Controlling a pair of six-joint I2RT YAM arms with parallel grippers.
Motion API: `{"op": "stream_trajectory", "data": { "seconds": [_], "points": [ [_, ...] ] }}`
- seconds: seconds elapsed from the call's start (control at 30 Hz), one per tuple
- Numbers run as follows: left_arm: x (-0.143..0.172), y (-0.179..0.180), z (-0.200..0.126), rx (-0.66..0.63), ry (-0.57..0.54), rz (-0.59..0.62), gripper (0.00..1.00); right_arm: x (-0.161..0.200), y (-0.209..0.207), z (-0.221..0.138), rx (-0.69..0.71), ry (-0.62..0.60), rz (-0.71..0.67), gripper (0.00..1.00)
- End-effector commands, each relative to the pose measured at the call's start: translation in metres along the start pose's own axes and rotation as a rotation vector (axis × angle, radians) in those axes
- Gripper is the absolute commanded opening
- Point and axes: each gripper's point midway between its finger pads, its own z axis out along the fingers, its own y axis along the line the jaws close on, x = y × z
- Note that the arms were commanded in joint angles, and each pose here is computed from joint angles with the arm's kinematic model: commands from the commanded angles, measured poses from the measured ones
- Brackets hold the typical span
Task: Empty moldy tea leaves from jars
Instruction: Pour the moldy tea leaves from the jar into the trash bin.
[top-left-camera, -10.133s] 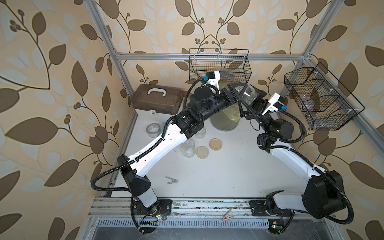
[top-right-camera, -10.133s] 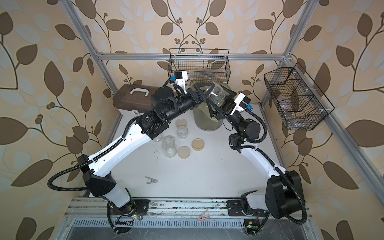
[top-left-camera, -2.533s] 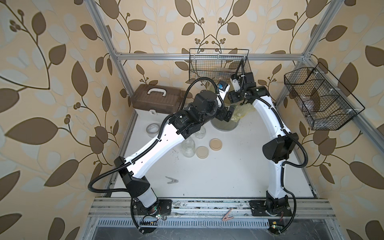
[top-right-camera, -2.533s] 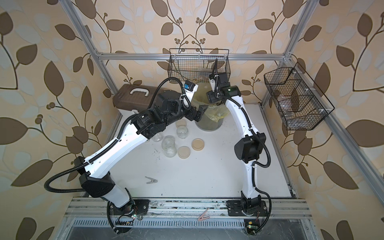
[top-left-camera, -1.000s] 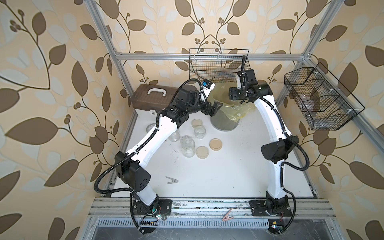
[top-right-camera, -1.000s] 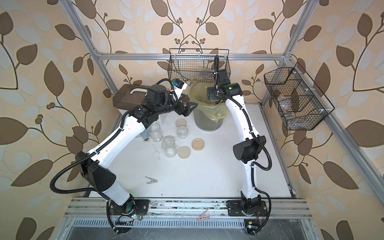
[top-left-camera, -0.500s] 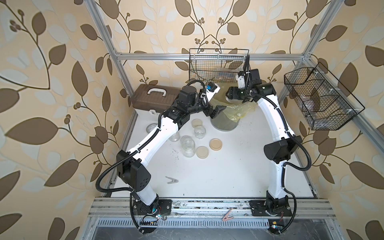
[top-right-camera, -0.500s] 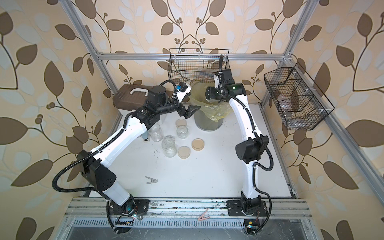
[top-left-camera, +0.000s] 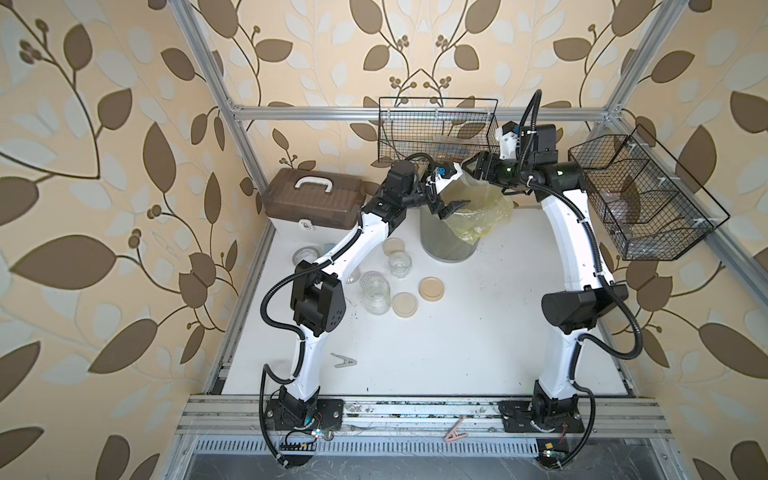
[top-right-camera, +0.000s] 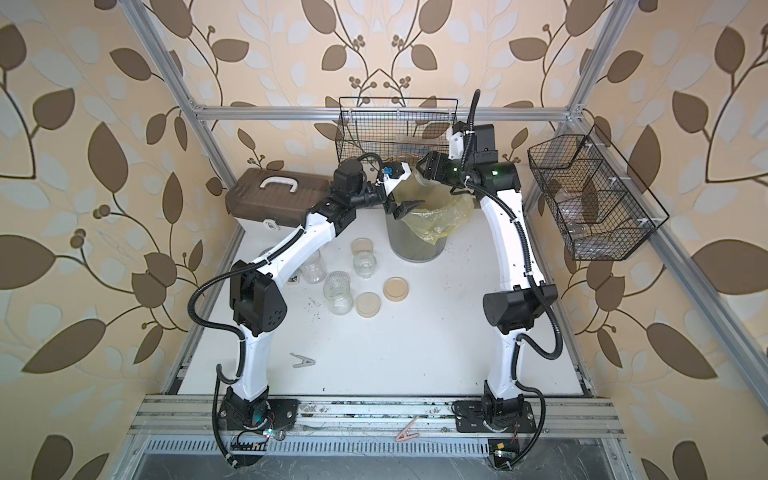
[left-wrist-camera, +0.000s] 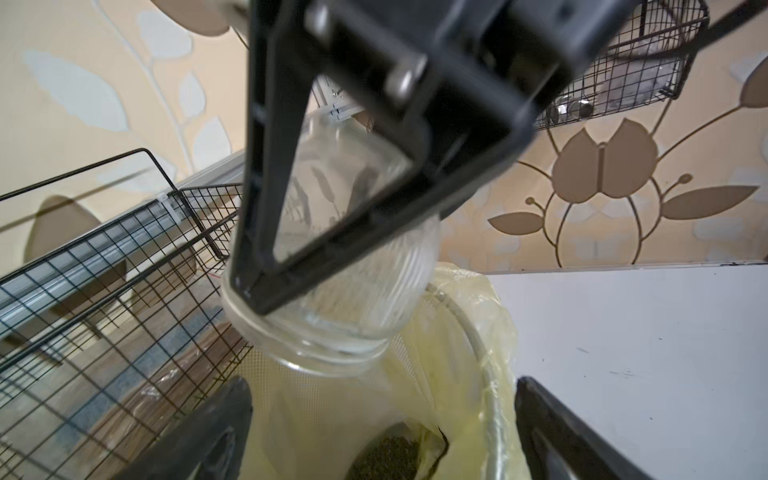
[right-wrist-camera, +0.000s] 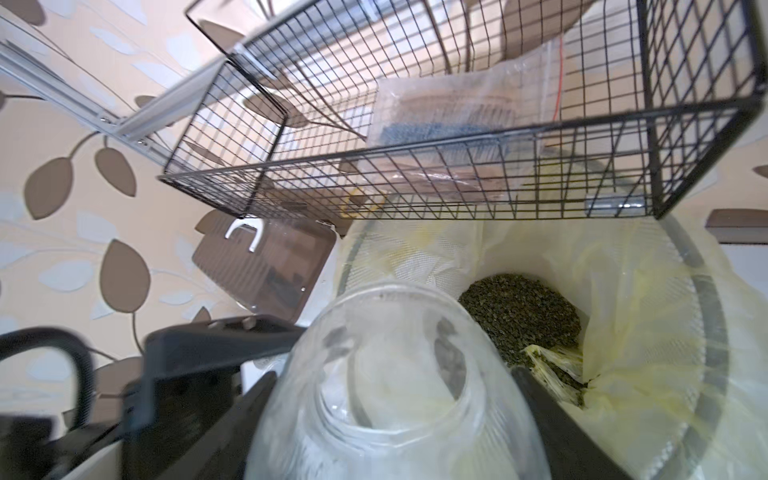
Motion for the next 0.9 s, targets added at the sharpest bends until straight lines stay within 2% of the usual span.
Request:
{"op": "stream_trajectory", "data": {
  "seconds": [0.0, 0.07, 0.27, 0.7, 0.8, 0.87],
  "points": [
    [-0.056, 0.015, -0.008, -0.034, -0.153, 0.149, 0.99, -0.012, 0.027, -0.022, -0.076, -0.047, -0.033, 0.43],
    [-0.063, 0.02, -0.008, -0.061, -0.19, 0.159, 0.99, -0.008, 0.028, -0.021, -0.072, -0.037, -0.046, 0.43],
    [-0.069, 0.028, -0.008, -0.098, -0.2, 0.193, 0.99, -0.001, 0.032, -0.019, -0.076, -0.014, -0.073, 0.43],
    [-0.058, 0.017, 0.008, -0.03, -0.165, 0.255, 0.99, 0.015, 0.047, -0.007, -0.123, 0.038, -0.108, 0.43],
    [-0.061, 0.014, 0.011, -0.014, -0.183, 0.256, 0.93, 0.018, 0.045, -0.005, -0.116, 0.048, -0.109, 0.43],
    [-0.062, 0.011, 0.012, -0.004, -0.192, 0.251, 0.85, 0.018, 0.043, -0.005, -0.113, 0.048, -0.108, 0.43]
  ]
}}
